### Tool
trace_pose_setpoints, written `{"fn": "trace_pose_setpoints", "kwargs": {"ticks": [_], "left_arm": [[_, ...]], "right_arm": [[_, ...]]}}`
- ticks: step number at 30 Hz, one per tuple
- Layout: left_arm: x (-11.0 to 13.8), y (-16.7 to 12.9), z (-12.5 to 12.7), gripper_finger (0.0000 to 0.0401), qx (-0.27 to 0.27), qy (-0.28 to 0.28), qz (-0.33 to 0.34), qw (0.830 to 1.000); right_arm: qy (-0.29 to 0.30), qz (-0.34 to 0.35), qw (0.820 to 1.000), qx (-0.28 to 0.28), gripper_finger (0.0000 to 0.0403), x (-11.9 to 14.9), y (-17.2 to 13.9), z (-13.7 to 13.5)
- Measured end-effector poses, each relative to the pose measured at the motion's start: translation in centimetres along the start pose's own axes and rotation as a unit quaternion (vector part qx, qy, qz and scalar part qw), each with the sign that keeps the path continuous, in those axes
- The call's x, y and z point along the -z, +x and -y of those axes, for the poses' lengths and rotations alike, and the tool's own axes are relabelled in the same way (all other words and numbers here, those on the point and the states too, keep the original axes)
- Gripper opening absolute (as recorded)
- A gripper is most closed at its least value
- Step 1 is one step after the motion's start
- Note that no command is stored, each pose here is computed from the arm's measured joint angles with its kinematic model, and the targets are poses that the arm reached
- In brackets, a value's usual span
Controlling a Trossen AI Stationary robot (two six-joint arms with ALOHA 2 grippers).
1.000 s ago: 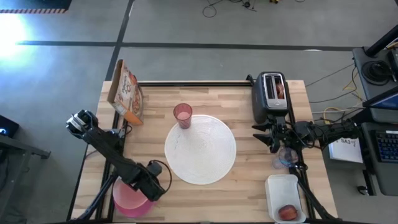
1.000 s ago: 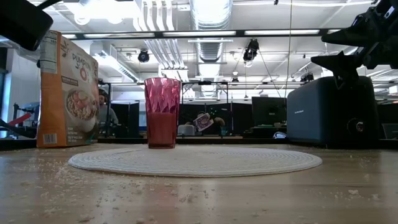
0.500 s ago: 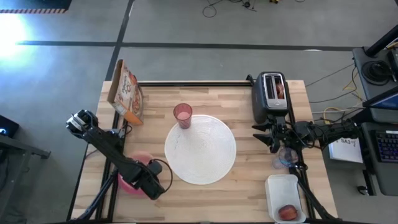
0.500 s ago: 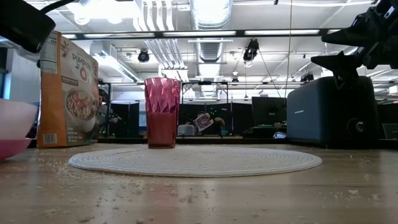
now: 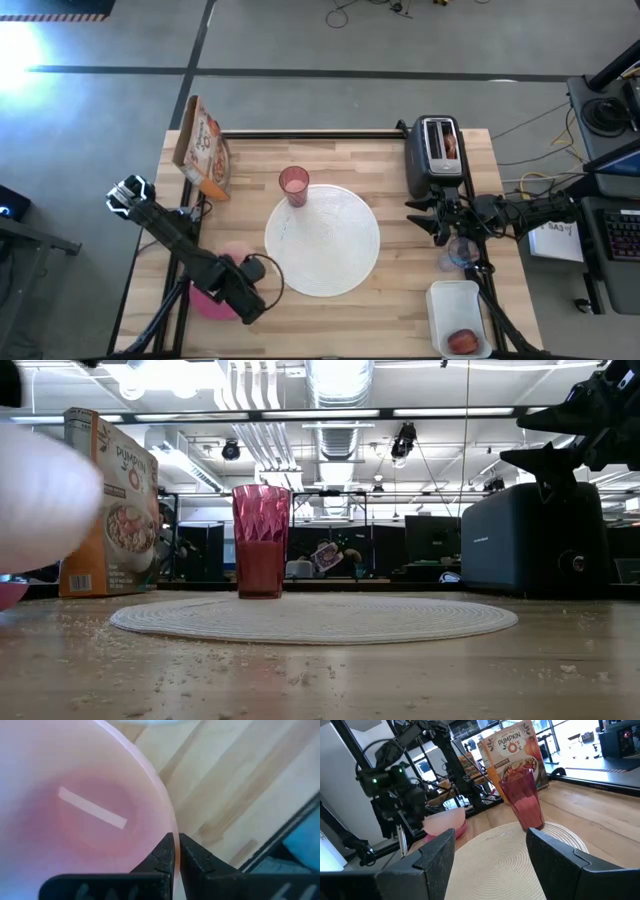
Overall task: Arrange a breakfast setting
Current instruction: Put the orange bowl on the right side of the white mat
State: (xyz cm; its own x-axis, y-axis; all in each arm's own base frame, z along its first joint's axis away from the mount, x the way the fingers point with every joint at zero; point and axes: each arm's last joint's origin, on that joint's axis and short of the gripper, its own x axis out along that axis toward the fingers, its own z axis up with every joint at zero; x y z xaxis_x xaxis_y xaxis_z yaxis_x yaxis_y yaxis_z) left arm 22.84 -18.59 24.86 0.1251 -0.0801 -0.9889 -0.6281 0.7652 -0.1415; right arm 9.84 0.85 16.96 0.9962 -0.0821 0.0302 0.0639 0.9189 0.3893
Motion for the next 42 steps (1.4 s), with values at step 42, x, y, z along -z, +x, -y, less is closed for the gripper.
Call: {"fn": "trace_pose_setpoints", "kwargs": {"ticks": [42], "left_arm": [[-19.0,3.1,6.3,0.0000,-0.018,0.525,0.088,0.846]], "right_arm": [[0.000,0.000,1.000,0.000,0.0233,0.0,0.0,0.0]]}}
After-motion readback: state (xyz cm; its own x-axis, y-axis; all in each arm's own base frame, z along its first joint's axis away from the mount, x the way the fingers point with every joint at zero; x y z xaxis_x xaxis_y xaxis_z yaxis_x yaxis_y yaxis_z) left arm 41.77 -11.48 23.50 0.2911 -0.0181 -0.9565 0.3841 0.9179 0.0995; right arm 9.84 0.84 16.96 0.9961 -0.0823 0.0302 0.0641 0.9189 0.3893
